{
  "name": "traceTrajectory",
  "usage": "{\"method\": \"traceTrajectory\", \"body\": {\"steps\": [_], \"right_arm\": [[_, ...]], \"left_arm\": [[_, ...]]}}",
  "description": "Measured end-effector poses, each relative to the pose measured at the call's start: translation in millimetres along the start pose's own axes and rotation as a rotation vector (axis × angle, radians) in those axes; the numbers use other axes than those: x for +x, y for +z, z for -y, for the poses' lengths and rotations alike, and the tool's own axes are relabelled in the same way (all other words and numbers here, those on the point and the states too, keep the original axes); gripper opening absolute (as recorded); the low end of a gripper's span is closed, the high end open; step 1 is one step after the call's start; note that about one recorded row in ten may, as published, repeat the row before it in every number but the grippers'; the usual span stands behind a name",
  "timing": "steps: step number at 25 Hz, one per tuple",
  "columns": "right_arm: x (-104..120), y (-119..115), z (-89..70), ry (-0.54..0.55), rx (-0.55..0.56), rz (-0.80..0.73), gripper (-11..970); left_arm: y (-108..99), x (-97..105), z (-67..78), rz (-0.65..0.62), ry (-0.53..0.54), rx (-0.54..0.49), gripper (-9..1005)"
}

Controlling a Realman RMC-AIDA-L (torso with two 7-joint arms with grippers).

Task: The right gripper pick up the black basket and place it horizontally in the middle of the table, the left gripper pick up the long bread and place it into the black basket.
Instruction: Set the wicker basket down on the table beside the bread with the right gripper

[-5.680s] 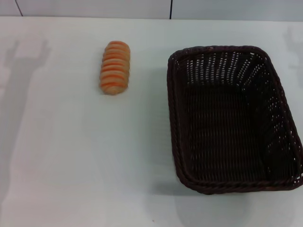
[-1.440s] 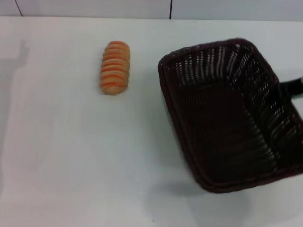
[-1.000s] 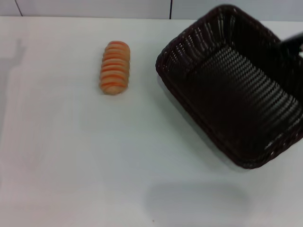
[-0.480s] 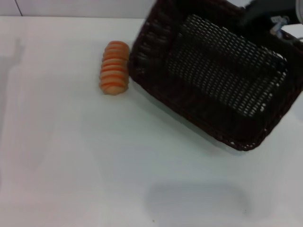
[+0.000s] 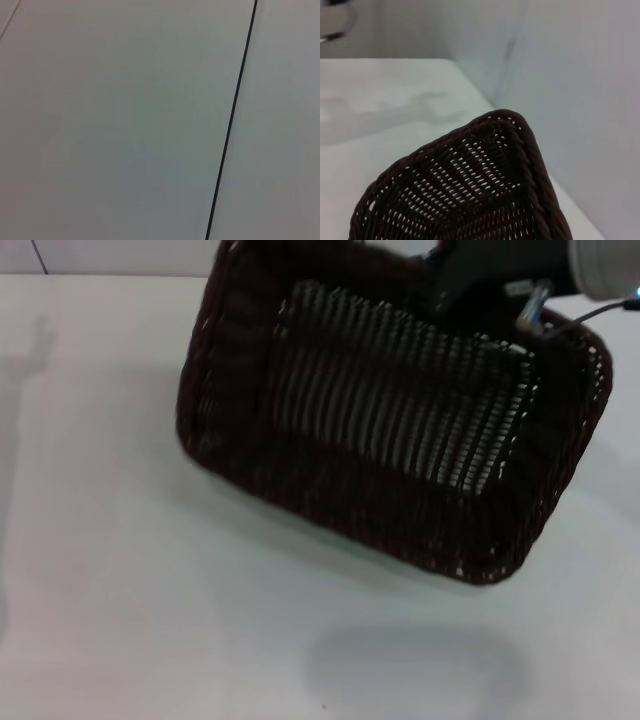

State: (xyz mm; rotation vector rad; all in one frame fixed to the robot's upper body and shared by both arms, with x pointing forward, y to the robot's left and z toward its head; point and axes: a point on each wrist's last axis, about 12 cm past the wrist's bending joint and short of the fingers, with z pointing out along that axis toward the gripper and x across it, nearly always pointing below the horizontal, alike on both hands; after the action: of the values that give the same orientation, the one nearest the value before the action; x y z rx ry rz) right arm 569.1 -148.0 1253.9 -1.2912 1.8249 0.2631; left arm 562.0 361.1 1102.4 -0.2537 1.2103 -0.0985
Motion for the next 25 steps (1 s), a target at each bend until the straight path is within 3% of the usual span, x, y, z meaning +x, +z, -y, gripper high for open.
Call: {"method": "traceTrajectory", "body": {"steps": [6,17,25], "right_arm": [[-8,-2,-17.6,-0.061,-0.13,-0.022,181],[-6,1,-34.9,-0.152,-0.306,-0.104,180],[0,2,-38.5,-0.175,-0.343,-0.168,180]], "left_arm": [[4,0,2.9,0.003,0.021,0.004,864],[4,1,5.6,0.004,0.015,-0.003,864],[4,-1,3.4,0.018,0.008,-0.022,864]]}}
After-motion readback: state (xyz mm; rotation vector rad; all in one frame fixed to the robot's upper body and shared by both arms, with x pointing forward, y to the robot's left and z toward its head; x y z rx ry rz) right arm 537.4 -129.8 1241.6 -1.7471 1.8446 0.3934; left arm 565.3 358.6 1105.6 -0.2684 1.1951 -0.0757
